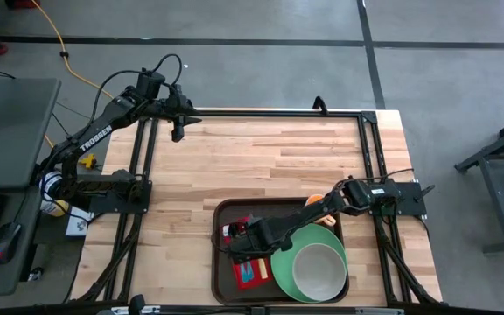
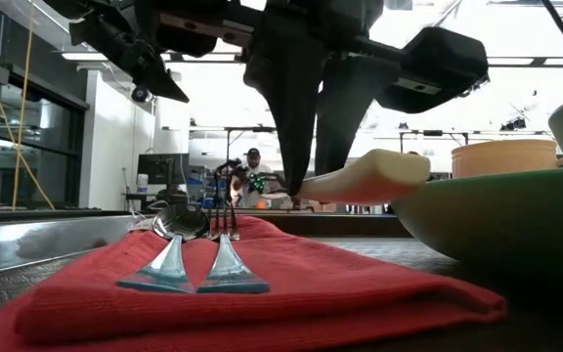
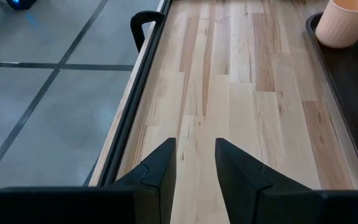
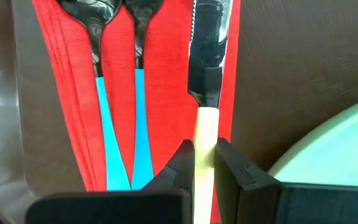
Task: Set up tray
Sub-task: Adjust the yellow knife
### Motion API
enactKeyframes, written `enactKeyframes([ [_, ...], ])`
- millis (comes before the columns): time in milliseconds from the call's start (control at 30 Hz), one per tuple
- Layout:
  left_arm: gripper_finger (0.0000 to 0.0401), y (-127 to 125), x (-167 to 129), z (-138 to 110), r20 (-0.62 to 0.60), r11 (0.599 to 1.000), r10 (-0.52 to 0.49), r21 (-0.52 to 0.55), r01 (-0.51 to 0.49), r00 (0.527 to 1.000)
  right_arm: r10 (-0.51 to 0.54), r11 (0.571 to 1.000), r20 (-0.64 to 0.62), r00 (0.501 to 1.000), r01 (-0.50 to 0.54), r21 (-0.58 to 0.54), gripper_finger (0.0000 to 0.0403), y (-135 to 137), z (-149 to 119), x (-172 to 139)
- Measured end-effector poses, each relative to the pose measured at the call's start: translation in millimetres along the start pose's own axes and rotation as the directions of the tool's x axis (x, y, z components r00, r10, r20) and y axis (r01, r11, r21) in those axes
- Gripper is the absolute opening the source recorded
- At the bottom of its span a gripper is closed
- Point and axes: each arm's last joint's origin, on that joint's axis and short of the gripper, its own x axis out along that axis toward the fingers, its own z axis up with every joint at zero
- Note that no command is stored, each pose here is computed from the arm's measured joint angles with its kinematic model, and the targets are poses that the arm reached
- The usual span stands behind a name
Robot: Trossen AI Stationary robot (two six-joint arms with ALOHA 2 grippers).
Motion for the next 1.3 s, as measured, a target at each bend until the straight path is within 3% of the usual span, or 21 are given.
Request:
enactKeyframes([
  [1300, 0.0140, 0, 0, 0, 0.000, 1.000, 0.001, 0.000, -0.001, 1.000, 0.016, 0.998, 0.025, 1.000, -0.014, -0.058, 0.0035, 4, -2, 14],
])
